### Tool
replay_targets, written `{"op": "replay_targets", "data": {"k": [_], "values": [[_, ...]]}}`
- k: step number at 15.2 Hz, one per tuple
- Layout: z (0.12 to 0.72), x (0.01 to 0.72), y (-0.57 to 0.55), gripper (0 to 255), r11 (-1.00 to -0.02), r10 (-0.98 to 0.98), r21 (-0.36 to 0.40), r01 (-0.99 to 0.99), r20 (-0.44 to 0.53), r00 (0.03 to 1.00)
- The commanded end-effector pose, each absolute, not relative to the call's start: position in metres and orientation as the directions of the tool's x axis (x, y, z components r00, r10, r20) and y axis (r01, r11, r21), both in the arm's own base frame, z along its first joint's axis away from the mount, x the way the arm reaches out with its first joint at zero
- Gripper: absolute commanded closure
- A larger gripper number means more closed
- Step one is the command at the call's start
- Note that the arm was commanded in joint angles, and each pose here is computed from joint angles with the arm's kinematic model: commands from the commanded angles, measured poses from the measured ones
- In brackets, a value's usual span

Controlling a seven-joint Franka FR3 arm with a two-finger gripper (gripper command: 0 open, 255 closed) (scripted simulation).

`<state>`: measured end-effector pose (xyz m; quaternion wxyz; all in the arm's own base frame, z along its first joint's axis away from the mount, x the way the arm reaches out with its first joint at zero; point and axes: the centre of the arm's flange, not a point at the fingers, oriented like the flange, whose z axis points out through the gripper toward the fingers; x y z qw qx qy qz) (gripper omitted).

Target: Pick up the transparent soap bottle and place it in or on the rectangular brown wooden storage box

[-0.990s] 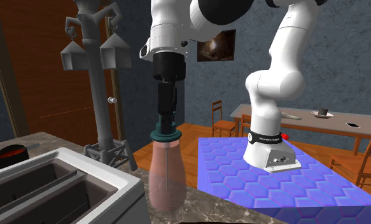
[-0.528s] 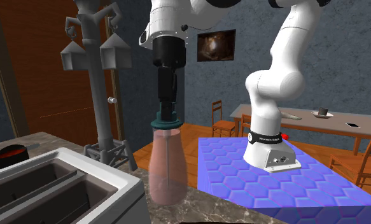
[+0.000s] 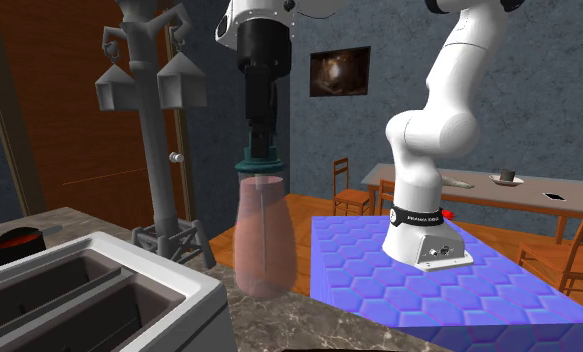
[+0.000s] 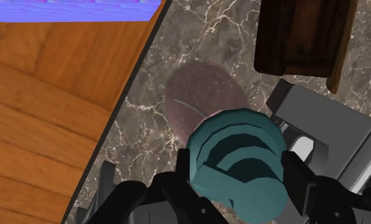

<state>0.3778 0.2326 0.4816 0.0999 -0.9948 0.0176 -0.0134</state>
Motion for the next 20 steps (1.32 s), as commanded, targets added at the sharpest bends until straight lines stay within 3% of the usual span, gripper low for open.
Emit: {"op": "replay_targets", "data": {"k": [1,20], "values": [[0.492,0.377,0.231,255,-0.979,-0.038,-0.199,-0.032,0.023,0.999],[0.585,0.358,0.248,255,-0.979,-0.038,-0.199,-0.032,0.023,0.999]]}}
